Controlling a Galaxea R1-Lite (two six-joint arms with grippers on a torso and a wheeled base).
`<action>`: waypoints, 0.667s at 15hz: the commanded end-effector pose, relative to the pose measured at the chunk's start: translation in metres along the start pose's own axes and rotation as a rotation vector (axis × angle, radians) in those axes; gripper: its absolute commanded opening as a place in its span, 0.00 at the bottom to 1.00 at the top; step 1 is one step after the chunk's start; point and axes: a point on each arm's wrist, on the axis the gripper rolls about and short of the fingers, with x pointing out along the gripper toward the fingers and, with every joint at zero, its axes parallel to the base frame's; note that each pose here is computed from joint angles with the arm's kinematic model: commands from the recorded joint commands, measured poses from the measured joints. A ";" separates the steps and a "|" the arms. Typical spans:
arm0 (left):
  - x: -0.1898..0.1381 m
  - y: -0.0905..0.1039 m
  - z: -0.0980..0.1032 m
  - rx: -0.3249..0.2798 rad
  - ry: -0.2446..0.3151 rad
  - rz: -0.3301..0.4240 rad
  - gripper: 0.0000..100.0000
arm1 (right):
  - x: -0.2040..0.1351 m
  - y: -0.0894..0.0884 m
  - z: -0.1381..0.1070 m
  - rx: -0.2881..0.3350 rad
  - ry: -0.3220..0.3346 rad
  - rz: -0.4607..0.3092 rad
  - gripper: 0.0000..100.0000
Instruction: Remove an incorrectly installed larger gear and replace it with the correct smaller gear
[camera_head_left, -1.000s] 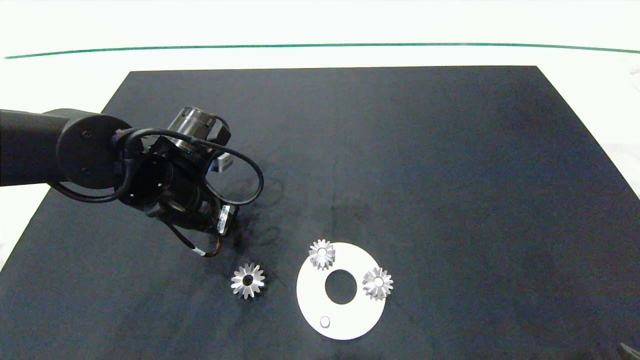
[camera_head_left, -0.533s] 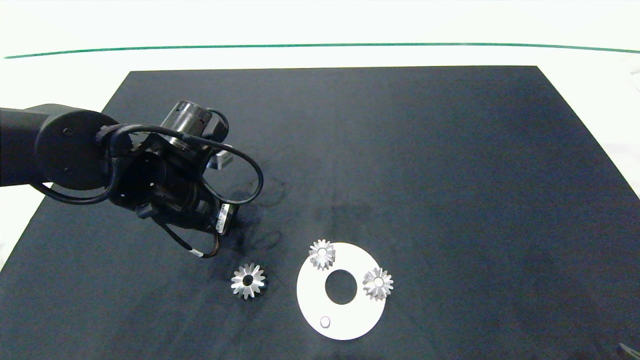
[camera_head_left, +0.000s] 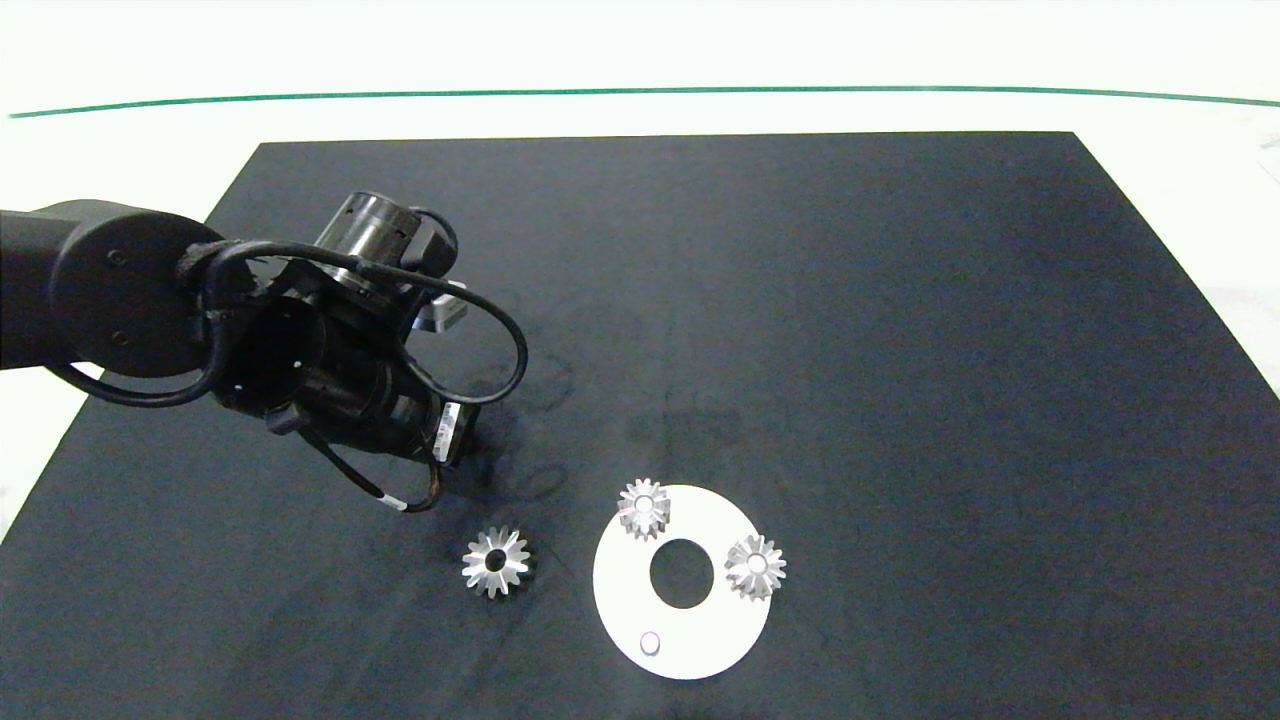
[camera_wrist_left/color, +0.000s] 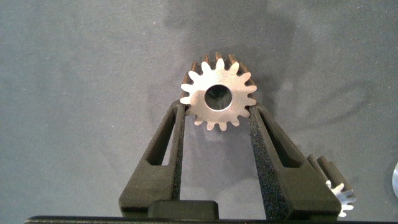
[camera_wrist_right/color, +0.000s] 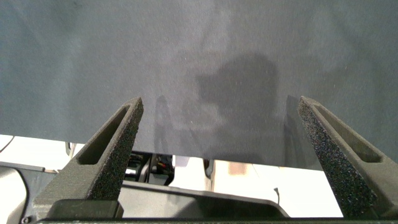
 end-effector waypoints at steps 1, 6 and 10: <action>-0.011 0.003 0.000 -0.008 -0.026 0.002 0.19 | -0.036 0.004 0.071 -0.017 -0.280 0.010 1.00; -0.041 0.011 -0.002 -0.023 -0.099 -0.005 0.19 | -0.039 0.004 0.073 -0.021 -0.301 0.001 1.00; -0.088 0.011 -0.019 -0.001 -0.164 -0.054 0.19 | -0.040 0.005 0.073 -0.021 -0.305 0.001 1.00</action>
